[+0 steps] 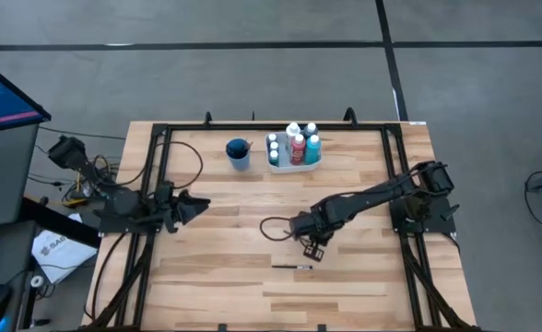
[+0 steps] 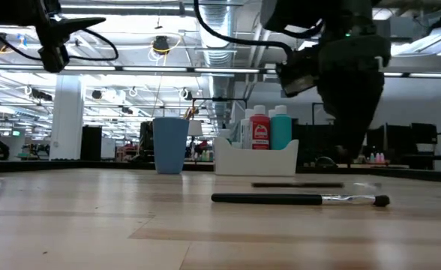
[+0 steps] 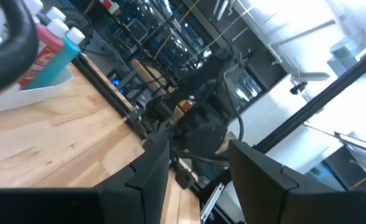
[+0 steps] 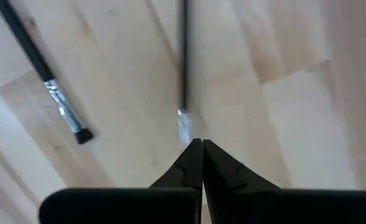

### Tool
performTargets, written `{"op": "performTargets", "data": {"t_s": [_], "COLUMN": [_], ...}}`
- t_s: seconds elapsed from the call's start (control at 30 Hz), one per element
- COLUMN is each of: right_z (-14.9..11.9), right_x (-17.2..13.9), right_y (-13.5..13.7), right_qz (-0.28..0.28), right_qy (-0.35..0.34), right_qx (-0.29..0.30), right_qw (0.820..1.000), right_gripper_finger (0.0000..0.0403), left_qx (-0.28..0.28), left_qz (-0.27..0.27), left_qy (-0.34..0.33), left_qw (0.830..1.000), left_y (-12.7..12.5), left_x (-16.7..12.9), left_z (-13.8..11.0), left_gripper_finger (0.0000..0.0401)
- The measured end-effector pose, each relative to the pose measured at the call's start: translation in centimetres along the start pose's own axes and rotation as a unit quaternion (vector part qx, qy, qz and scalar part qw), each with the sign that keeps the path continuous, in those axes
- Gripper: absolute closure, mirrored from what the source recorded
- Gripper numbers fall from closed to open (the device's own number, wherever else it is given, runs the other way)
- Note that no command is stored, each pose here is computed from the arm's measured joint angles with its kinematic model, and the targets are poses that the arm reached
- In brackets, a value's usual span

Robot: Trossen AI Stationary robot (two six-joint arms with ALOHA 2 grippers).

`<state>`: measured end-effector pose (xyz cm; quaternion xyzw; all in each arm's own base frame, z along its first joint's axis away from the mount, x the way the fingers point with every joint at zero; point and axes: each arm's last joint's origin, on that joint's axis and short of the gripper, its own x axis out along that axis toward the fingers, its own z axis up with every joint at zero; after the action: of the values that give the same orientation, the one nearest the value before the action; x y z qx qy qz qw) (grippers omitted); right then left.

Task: Pick & Place Paint Supplies
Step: Put the silver and black paint brush into the blue cup

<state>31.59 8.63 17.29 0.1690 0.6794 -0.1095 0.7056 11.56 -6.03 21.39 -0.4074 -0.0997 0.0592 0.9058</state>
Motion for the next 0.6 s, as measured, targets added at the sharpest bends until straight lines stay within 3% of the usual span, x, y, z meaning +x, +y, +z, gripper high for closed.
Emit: {"op": "performTargets", "data": {"t_s": [0.17,0.27,0.43,0.6], "right_z": [1.2,1.5,1.4,0.8], "right_x": [-1.2,-1.8,-3.7,-6.1], "right_y": [-0.5,-0.7,0.4,2.7], "right_qz": [0.003,-0.001,-0.006,0.002], "right_qy": [-0.012,-0.008,-0.006,-0.036], "right_qx": [0.001,0.003,-0.007,-0.031], "right_qw": [1.000,1.000,1.000,0.999], "right_gripper_finger": [0.0402,0.0402,0.0402,0.0402], "left_qx": [0.021,0.073,0.141,0.142], "left_qz": [-0.005,0.008,0.077,0.054], "left_qy": [0.018,0.075,0.249,0.329], "left_qw": [1.000,0.994,0.955,0.932], "left_y": [-0.7,-0.9,-0.8,-0.6], "left_x": [1.6,3.4,8.0,13.2], "left_z": [0.2,0.2,0.5,0.9], "left_gripper_finger": [0.0242,0.0242,0.0242,0.0242]}}
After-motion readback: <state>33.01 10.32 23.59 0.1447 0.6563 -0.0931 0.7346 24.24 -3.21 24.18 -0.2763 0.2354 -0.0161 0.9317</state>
